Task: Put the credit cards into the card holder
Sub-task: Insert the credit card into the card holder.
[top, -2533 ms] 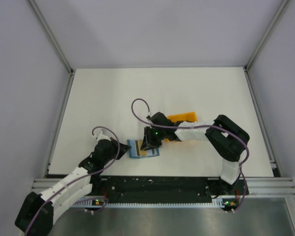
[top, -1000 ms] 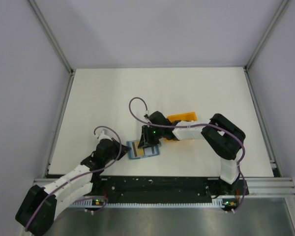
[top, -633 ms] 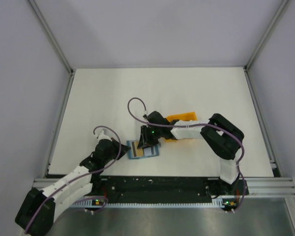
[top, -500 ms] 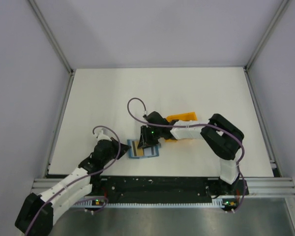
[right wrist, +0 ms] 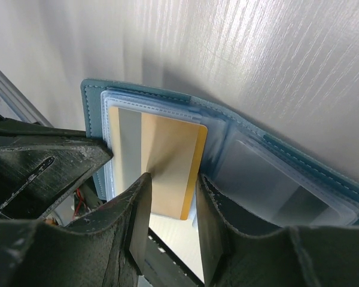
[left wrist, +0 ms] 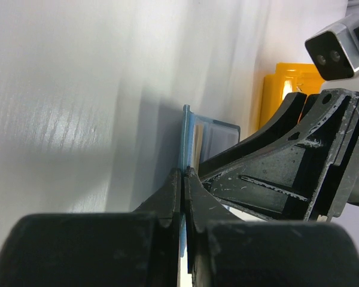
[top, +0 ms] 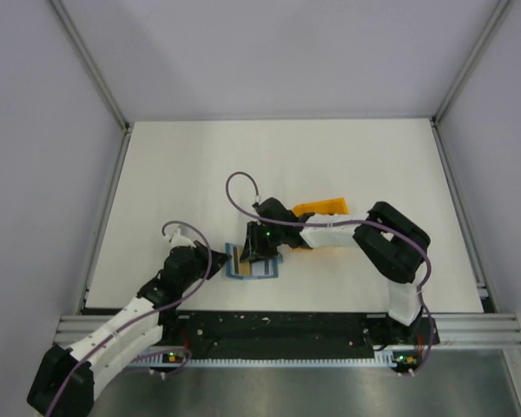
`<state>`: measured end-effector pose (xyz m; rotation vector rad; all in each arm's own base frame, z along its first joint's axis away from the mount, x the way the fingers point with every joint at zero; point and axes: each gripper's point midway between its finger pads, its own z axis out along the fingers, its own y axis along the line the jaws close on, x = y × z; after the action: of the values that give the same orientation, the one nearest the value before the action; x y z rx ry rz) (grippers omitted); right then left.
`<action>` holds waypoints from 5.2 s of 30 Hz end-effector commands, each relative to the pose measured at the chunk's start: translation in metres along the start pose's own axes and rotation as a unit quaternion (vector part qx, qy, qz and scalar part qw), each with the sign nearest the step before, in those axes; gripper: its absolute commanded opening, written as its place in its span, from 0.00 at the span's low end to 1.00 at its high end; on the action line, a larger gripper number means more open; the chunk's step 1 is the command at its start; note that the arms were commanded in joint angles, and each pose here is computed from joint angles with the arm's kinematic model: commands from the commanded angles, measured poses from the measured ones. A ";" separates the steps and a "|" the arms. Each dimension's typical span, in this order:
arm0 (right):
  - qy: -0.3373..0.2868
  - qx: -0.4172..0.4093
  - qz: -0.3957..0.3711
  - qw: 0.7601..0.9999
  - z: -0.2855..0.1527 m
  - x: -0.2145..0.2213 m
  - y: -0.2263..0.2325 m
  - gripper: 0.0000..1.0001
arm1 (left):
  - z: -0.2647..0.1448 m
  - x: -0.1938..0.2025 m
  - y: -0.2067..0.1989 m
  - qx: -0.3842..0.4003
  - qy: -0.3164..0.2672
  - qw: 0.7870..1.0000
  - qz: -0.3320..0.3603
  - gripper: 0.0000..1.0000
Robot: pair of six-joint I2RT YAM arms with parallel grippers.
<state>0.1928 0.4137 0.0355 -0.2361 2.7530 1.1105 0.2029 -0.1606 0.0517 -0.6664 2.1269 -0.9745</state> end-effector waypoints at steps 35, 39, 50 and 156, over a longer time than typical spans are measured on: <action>-0.004 -0.131 -0.039 0.991 -0.014 -0.006 0.053 0.36 | 0.000 0.016 0.034 -0.028 0.015 0.999 0.013 0.00; 0.004 -0.142 -0.046 0.989 -0.013 -0.003 0.058 0.36 | 0.000 0.017 0.034 -0.026 0.015 0.999 0.013 0.00; -0.055 -0.044 -0.051 0.996 -0.025 -0.023 0.026 0.36 | -0.002 0.013 0.031 -0.021 0.005 1.000 0.018 0.00; -0.054 0.053 -0.069 0.995 -0.023 -0.024 -0.013 0.35 | -0.010 0.037 -0.063 0.187 0.119 0.958 0.184 0.15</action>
<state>0.2097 0.3803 0.0322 -0.3133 2.6982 0.8623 0.1728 -0.2086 0.0682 -0.0350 2.1762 -1.2010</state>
